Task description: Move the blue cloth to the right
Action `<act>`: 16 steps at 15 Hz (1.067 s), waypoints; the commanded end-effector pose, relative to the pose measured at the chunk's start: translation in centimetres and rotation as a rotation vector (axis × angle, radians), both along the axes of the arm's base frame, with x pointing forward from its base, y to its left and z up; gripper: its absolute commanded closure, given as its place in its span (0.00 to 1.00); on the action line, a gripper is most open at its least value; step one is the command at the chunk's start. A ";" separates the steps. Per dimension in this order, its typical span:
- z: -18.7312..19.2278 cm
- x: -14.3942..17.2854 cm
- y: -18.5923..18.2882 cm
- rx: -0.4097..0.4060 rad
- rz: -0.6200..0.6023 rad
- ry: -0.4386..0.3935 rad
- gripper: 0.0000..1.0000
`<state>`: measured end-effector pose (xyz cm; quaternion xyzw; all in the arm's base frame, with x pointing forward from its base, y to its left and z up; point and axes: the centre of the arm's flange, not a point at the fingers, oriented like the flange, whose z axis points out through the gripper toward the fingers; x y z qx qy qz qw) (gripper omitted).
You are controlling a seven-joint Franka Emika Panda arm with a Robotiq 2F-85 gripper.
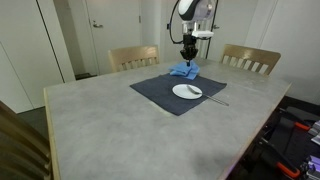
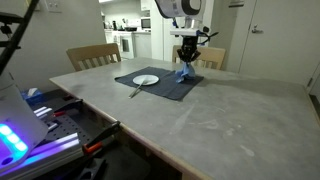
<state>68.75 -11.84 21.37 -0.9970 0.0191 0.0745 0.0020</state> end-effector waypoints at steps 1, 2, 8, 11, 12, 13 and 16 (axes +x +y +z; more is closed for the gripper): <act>1.1 -3.8 -0.4 -0.092 -0.078 -0.030 0.98; 1.0 -4.0 -0.5 -0.101 -0.092 -0.034 0.98; 0.2 -5.5 -0.1 -0.126 -0.153 -0.023 0.98; 2.1 -6.0 -0.4 -0.250 -0.239 -0.073 0.98; 2.8 -5.9 -0.5 -0.309 -0.258 -0.072 0.98; 3.8 -5.1 -0.6 -0.370 -0.274 -0.067 0.98; 5.8 -3.8 0.5 -0.546 -0.294 -0.061 0.98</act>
